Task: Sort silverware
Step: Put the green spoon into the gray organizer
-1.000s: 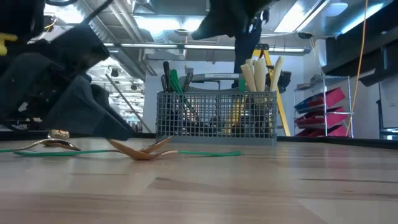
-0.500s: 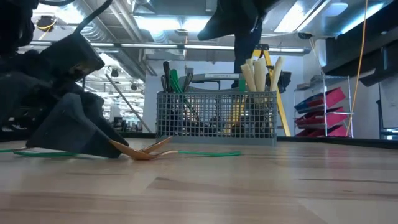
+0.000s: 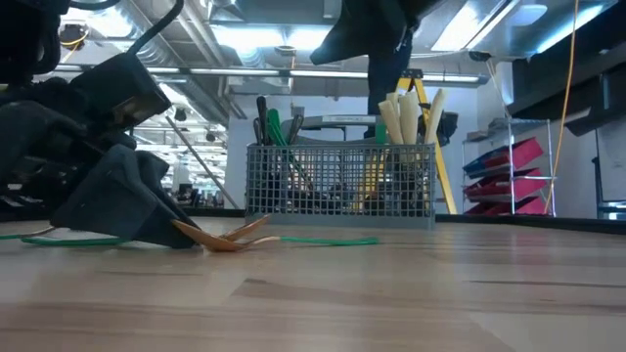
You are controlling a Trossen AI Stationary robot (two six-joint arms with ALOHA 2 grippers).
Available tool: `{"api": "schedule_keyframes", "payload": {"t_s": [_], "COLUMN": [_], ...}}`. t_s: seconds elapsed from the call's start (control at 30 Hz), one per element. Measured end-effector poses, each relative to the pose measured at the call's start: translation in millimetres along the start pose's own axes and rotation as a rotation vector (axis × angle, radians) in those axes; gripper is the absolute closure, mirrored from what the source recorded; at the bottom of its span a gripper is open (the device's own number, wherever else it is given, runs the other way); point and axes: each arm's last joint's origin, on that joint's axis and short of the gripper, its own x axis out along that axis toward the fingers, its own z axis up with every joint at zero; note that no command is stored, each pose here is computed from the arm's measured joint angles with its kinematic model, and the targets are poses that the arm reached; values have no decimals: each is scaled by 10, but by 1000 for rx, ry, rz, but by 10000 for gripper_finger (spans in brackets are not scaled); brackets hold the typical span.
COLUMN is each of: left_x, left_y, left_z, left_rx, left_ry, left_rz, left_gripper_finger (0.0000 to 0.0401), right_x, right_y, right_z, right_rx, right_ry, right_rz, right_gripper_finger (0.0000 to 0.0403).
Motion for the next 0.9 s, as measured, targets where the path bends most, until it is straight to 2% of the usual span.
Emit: {"api": "schedule_keyframes", "payload": {"t_s": [0.17,0.3,0.47,0.6,0.73,0.9], "left_x": [3,10,19,-5,-36,-75], "left_y": [-9,-10,90,194,324,500], "left_z": [6,66,224,443,684,1116], "left_rx": [14,56,109,120,187,239], "left_ry": [-4,-42,-75,-134,-178,-192], "left_rz": [-13,-13,44,76,121,121], "left_gripper_finger": [390,396,400,400,401,401], "right_x": [-3,-48,-124,-148,-196,-333], "right_y": [6,33,-40,-42,-21,0], "right_z": [-18,-95,-126,-196,-274,-418], "right_rx": [-17,-91,-12,25,35,-14], "right_ry": [12,66,118,187,264,373], "right_rz": [9,76,84,161,227,180], "right_gripper_finger": [292,292,292,292,292,292]}}
